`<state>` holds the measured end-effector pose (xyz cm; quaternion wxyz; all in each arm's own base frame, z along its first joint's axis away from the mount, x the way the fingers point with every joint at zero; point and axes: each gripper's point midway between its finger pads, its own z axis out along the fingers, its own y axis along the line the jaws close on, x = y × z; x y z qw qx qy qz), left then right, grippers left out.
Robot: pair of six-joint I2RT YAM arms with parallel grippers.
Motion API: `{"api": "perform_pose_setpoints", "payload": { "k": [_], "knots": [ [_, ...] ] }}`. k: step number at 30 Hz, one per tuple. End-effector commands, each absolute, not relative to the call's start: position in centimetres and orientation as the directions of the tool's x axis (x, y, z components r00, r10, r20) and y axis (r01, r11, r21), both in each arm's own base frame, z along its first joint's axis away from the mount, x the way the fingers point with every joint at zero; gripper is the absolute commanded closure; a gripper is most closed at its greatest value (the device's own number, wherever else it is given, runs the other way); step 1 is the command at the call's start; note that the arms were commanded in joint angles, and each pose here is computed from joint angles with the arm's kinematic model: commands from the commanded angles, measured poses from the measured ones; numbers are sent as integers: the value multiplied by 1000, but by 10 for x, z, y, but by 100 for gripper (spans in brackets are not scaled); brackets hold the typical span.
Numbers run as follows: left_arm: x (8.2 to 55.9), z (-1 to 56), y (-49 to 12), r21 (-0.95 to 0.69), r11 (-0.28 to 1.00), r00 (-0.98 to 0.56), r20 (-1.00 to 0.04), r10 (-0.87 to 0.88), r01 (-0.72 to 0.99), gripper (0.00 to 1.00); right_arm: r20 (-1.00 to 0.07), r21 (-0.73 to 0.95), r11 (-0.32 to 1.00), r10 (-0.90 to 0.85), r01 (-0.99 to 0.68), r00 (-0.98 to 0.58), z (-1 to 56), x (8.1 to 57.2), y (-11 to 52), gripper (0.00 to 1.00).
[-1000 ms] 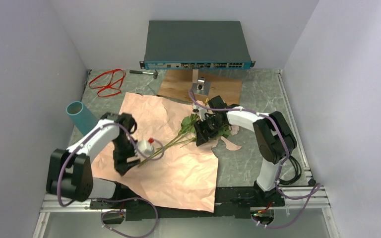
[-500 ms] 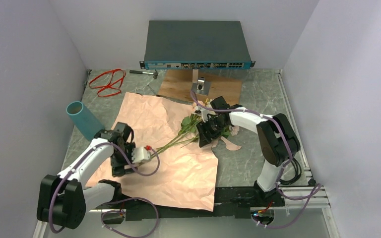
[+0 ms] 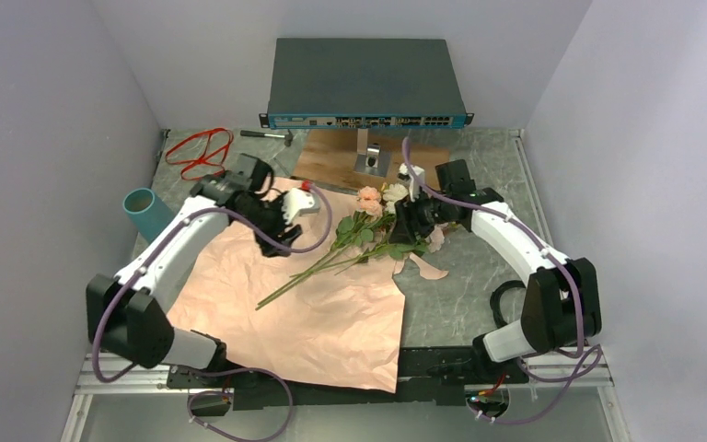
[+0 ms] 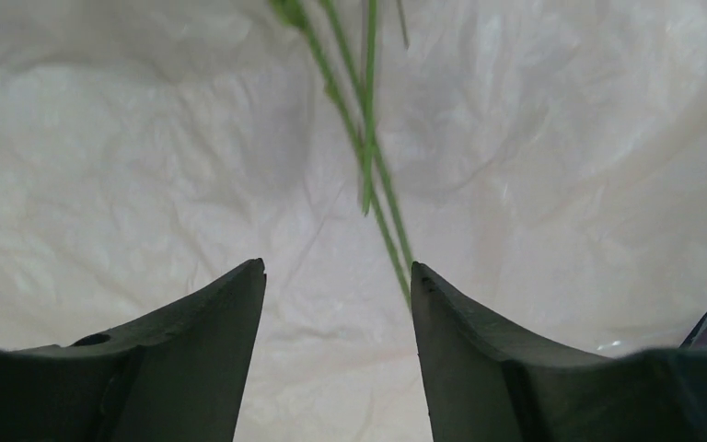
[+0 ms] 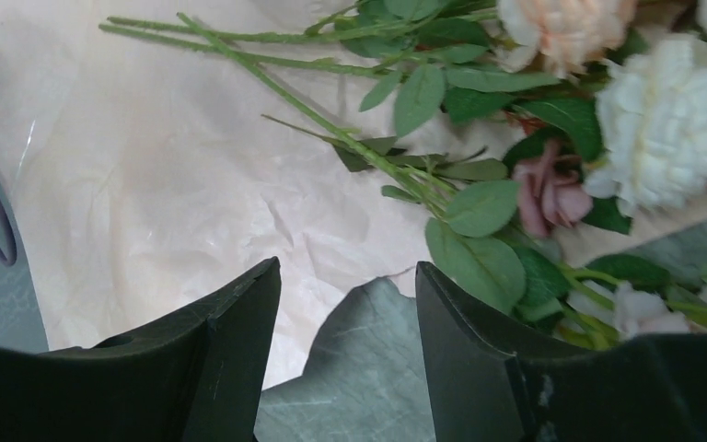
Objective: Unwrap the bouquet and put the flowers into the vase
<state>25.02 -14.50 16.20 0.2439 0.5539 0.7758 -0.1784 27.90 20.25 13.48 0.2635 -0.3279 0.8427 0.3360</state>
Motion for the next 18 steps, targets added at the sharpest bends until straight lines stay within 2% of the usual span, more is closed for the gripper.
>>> {"api": "perform_pose_setpoints", "payload": {
  "k": [1, 7, 12, 15, 18],
  "knots": [
    [258, 172, -208, -64, 280, -255, -643, 723, 958, 37, -656, 416, 602, -321, -682, -683, 140, 281, 180, 42],
    [279, 152, -274, -56, 239, -222, -615, 757, 969, 47, -633, 379, 717, -261, -585, -729, 134, 294, 141, 45],
    [281, 140, -319, -35, 158, -143, -639, 756, 987, 48, -611, 349, 760, -259, -548, -748, 127, 296, 119, 46],
    [278, 137, -329, -43, 133, -129, -648, 751, 990, 46, -668, 244, 702, -378, -669, -640, 133, 301, 115, 43],
    [273, 137, -330, -87, 138, -162, -642, 750, 987, 43, -701, 66, 598, -542, -799, -463, 138, 314, 106, 39]
  ]
}}
